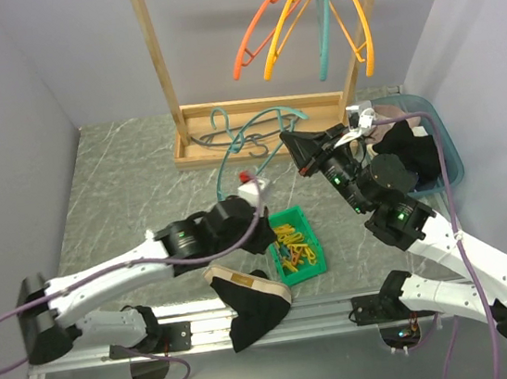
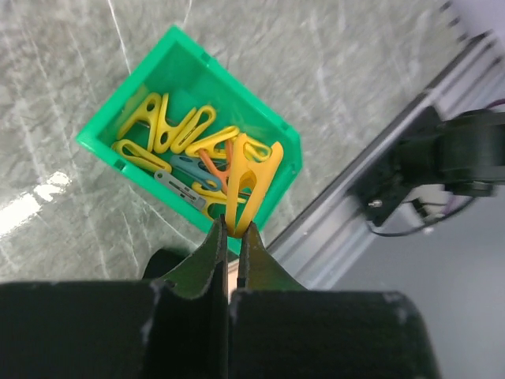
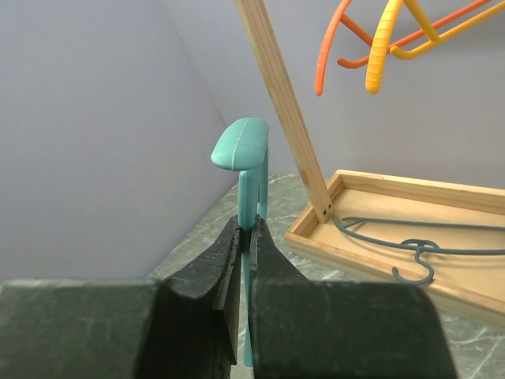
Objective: Remove the underwear clipped to the hanger
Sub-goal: Place the clamp in the bin.
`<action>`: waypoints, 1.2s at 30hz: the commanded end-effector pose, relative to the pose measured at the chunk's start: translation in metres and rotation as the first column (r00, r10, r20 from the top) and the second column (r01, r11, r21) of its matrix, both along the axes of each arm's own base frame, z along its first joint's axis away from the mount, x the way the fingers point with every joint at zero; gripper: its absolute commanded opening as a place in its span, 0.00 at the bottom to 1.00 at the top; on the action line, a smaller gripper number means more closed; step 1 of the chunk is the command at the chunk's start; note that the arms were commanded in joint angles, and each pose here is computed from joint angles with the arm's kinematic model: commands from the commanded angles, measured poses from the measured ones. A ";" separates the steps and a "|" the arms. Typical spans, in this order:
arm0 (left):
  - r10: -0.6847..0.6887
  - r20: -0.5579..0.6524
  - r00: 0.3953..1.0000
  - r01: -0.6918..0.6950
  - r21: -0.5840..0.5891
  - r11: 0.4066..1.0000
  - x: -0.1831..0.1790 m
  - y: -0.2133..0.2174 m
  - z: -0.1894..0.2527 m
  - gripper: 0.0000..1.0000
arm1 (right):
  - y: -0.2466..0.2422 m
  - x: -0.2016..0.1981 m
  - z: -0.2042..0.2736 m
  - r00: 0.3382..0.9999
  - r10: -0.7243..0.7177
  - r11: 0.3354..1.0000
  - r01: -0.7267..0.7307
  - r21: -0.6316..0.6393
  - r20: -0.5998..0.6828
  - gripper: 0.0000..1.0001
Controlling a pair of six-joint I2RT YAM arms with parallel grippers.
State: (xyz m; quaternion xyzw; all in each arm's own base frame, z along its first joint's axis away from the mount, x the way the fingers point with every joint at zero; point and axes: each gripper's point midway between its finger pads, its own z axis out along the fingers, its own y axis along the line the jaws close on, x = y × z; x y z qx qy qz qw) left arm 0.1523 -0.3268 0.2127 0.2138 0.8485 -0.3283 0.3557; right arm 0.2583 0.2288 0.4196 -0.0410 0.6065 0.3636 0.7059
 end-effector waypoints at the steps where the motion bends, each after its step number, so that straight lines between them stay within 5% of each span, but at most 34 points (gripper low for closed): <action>1: -0.004 0.040 0.999 0.004 0.003 1.000 0.012 -0.028 0.007 0.01 | -0.002 -0.005 0.025 0.999 0.007 0.999 -0.009 0.052 0.044 0.00; 6: 0.058 0.040 0.998 -0.060 0.067 0.996 0.026 -0.033 -0.011 0.01 | 0.002 -0.007 0.022 0.999 0.031 0.998 -0.033 0.050 0.043 0.00; 9: 0.063 0.030 0.998 -0.065 0.085 0.994 0.030 -0.040 -0.022 0.09 | 0.005 -0.007 0.018 0.998 0.045 0.998 -0.046 0.044 0.036 0.00; 12: 0.089 0.035 0.995 -0.092 0.109 0.990 0.035 -0.041 -0.033 0.52 | 0.007 -0.009 0.016 0.998 0.057 0.997 -0.059 0.041 0.035 0.00; 14: 0.120 0.048 0.992 -0.125 0.118 0.985 0.040 -0.036 -0.038 0.71 | 0.007 -0.010 0.016 0.997 0.064 0.997 -0.065 0.039 0.040 0.00; 15: 0.136 0.056 0.989 -0.141 0.101 0.985 0.042 -0.034 -0.035 0.95 | 0.008 -0.011 0.016 0.997 0.068 0.997 -0.070 0.039 0.040 0.00; 16: 0.148 0.063 0.987 -0.154 0.097 0.983 0.043 -0.032 -0.033 0.99 | 0.008 -0.011 0.016 0.997 0.070 0.997 -0.072 0.040 0.040 0.00; 23: 0.234 0.117 0.965 -0.237 0.017 0.971 0.047 -0.004 -0.004 0.99 | 0.013 -0.014 0.010 0.994 0.103 0.994 -0.104 0.045 0.029 0.00; 29: 0.492 0.055 0.869 -0.465 -0.250 0.849 0.039 0.077 0.059 0.99 | 0.021 -0.040 0.016 0.963 0.228 0.968 -0.240 0.069 0.140 0.00; 36: 0.538 -0.045 0.842 -0.484 -0.502 0.716 0.013 0.144 0.113 0.99 | 0.049 -0.055 0.001 0.899 0.361 0.927 -0.374 0.005 0.246 0.00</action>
